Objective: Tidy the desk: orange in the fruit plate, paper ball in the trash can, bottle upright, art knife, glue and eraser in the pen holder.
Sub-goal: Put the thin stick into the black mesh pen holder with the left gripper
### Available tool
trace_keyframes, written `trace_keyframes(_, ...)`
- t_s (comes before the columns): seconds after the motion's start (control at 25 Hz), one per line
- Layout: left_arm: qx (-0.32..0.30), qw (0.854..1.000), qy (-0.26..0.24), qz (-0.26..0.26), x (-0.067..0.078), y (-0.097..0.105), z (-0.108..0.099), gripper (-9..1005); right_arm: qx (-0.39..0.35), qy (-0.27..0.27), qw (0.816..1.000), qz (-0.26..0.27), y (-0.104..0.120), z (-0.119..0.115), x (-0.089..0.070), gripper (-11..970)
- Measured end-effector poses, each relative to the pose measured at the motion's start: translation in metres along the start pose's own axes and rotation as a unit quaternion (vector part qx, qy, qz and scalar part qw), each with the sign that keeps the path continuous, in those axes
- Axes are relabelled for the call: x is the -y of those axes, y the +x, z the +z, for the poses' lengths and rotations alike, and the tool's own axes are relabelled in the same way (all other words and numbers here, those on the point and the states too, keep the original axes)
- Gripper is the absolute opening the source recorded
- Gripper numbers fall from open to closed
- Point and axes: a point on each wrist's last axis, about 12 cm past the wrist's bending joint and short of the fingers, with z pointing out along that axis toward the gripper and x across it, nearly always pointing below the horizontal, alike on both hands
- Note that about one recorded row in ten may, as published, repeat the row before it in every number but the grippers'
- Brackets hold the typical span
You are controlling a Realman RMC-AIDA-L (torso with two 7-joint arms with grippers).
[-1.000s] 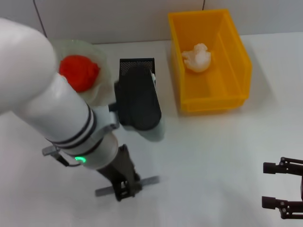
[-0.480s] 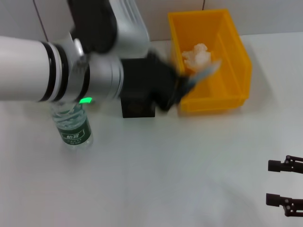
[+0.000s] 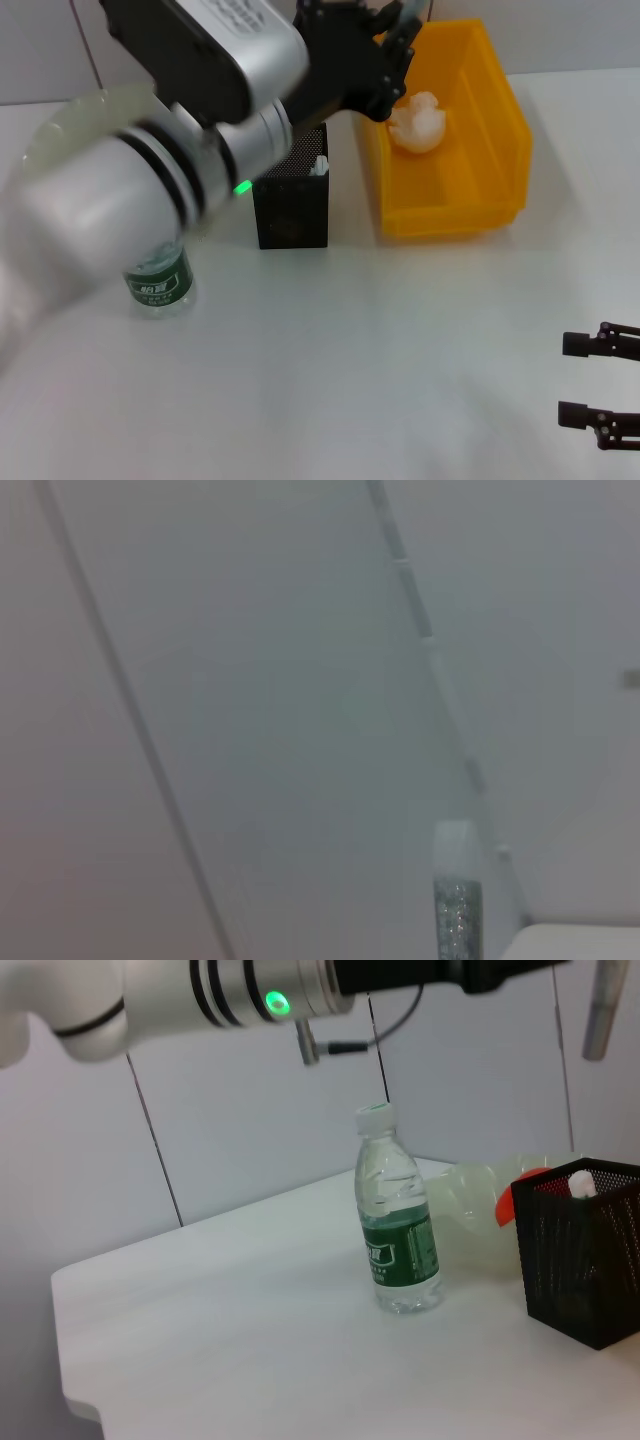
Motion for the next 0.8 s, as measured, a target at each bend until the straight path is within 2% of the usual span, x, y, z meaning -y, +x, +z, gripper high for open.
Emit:
trace_keyframes(0.24, -0.005, 0.995, -0.101, 0.018, 0.032, 0.020, 0.014, 141, -0.002, 0.004, 1.000, -0.004, -0.002, 0.003, 0.004, 777)
trace_keyframes(0.36, 0.005, 0.993, -0.121, 0.010, 0.035, 0.022, 0.014, 141, -0.004, 0.005, 1.000, -0.005, -0.002, 0.003, 0.005, 777)
trace_keyframes(0.44, 0.038, 0.989, -0.146, -0.004, 0.034, 0.028, 0.010, 141, -0.006, 0.006, 1.000, -0.004, -0.002, 0.004, 0.006, 777)
trace_keyframes(0.6, 0.049, 0.988, -0.149, -0.008, 0.034, 0.031, 0.008, 141, -0.008, 0.005, 1.000, -0.003, -0.002, 0.004, 0.007, 777)
trace_keyframes(0.68, 0.075, 0.985, -0.149, -0.051, 0.030, 0.046, 0.002, 141, -0.009, 0.005, 1.000, -0.004, -0.002, 0.004, 0.008, 777)
trace_keyframes(0.8, 0.078, 0.983, -0.154, -0.067, 0.027, 0.059, -0.002, 142, -0.010, 0.005, 1.000, -0.003, -0.002, 0.004, 0.008, 777)
